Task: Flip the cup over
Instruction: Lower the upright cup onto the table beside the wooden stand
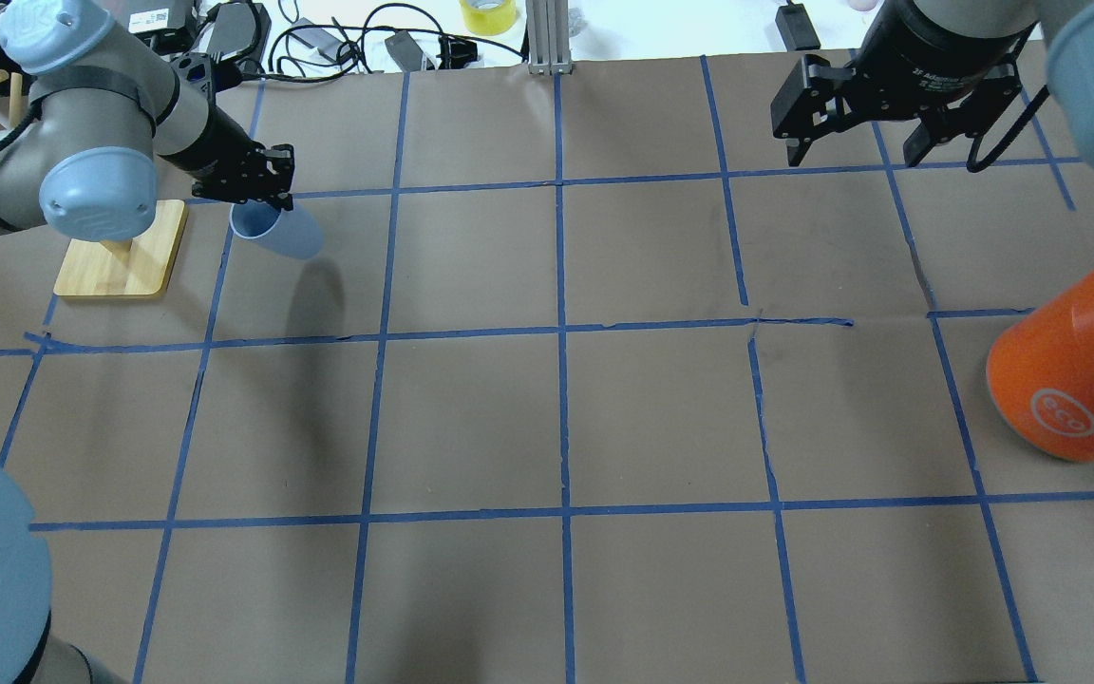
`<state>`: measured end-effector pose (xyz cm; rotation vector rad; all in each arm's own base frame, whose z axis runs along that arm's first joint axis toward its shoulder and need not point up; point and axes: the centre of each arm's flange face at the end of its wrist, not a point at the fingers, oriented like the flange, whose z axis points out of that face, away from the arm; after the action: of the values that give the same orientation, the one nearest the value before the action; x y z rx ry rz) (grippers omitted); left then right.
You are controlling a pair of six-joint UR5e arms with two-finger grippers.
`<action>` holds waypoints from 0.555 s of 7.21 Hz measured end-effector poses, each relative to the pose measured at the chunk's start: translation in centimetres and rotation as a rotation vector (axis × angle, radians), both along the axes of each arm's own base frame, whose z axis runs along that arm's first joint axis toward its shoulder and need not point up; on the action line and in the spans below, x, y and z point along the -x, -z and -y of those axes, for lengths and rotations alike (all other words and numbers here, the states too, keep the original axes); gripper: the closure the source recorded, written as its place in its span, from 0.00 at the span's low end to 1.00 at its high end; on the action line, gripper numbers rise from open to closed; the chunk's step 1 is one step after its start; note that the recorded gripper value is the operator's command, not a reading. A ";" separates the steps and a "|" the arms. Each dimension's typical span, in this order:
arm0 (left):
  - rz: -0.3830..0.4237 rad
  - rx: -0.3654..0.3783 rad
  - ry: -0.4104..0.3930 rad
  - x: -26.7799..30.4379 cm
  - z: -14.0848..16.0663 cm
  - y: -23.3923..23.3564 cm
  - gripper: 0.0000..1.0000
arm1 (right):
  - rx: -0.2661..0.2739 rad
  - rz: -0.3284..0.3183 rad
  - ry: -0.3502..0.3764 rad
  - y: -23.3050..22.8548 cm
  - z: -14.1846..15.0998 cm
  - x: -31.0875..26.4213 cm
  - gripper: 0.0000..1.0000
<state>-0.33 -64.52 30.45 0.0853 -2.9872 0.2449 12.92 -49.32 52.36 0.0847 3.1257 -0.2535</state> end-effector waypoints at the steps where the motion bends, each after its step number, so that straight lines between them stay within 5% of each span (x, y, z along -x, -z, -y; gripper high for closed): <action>1: 0.021 -0.029 0.098 -0.9 0.4 0.1 0.96 | 0.000 0.000 0.000 0.0 0.0 0.0 0.00; 4: 0.027 -0.092 0.285 -1.3 1.3 0.6 0.95 | -0.002 0.000 -0.001 0.1 0.0 0.0 0.00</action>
<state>0.98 -65.77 29.81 -0.3347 -2.9868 0.0757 12.92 -49.29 52.31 0.0834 3.1262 -0.2502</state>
